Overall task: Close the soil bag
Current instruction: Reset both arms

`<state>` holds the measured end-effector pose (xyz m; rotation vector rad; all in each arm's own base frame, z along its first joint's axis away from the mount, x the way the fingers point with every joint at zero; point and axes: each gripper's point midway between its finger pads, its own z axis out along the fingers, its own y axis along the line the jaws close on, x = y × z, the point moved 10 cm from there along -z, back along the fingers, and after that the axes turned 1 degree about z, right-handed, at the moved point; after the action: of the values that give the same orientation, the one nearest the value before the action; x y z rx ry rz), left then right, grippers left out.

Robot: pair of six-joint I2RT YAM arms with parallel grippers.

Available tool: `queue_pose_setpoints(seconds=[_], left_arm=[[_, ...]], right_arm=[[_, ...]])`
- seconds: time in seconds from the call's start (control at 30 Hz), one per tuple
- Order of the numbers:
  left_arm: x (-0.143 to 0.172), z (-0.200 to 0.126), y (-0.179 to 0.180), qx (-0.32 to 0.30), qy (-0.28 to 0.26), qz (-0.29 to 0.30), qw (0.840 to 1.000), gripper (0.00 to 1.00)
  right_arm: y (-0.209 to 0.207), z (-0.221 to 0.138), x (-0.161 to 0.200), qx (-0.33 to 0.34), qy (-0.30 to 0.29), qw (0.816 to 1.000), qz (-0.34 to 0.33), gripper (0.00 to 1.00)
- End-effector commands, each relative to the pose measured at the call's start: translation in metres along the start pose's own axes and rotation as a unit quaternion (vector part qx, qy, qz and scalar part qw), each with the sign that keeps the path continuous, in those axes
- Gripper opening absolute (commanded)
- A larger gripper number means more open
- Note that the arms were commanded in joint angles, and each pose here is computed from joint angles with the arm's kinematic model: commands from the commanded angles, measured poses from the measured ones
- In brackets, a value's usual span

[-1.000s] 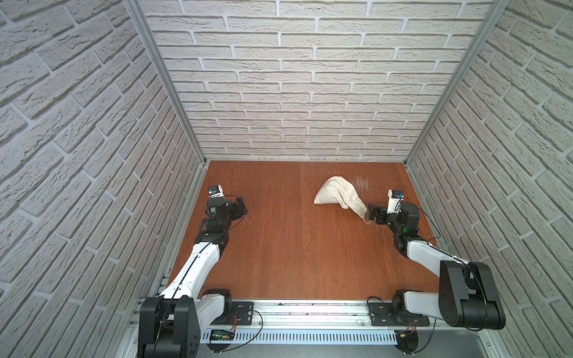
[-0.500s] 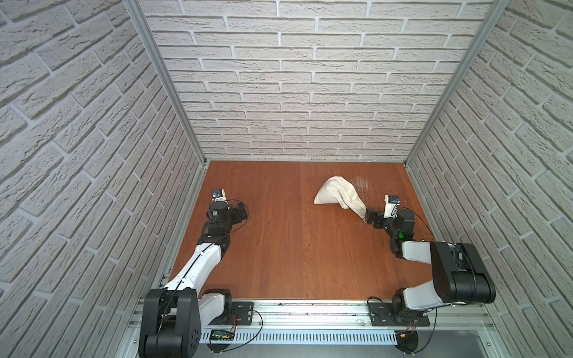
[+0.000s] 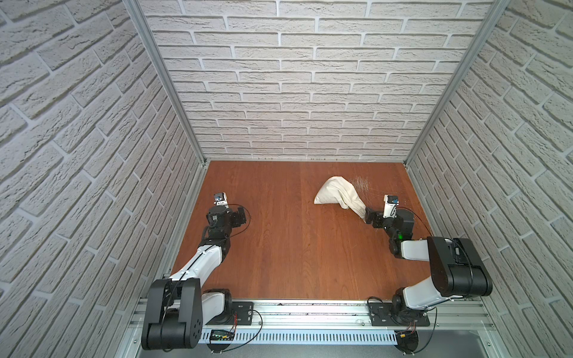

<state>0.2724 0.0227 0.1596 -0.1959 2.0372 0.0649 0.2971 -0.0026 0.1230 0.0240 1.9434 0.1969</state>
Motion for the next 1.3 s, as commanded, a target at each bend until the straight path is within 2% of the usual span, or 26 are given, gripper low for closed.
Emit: queue_pose_setpoints(seconds=[0.0, 0.1, 0.17, 0.37, 0.43, 0.57, 1.27], left_arm=[[-0.004, 0.013, -0.003, 0.030, -0.042, 0.024, 0.998, 0.98], [-0.004, 0.027, -0.008, 0.051, -0.026, 0.047, 0.997, 0.98], [-0.001, 0.029, -0.011, 0.075, -0.038, 0.070, 0.994, 0.98], [0.015, 0.036, -0.006, 0.091, -0.049, 0.060, 0.993, 0.98], [0.020, 0.038, -0.004, 0.084, -0.059, 0.054, 0.993, 0.98], [0.017, 0.044, 0.007, 0.043, -0.045, 0.020, 0.998, 0.98], [0.016, 0.044, 0.005, 0.034, -0.045, 0.027, 0.998, 0.98]], right_arm=[[0.000, 0.000, -0.006, -0.009, -0.020, 1.000, -0.010, 0.97], [0.001, 0.001, -0.007, -0.013, -0.017, 1.000, -0.012, 0.97], [0.001, 0.002, -0.007, -0.015, -0.014, 1.000, -0.013, 0.97], [0.002, 0.003, -0.007, -0.018, -0.014, 1.000, -0.014, 0.97], [0.002, 0.003, -0.007, -0.017, -0.013, 1.000, -0.013, 0.98], [0.002, 0.004, -0.007, -0.016, -0.011, 1.000, -0.016, 0.98], [0.008, 0.008, -0.009, 0.013, 0.002, 0.999, -0.029, 0.99]])
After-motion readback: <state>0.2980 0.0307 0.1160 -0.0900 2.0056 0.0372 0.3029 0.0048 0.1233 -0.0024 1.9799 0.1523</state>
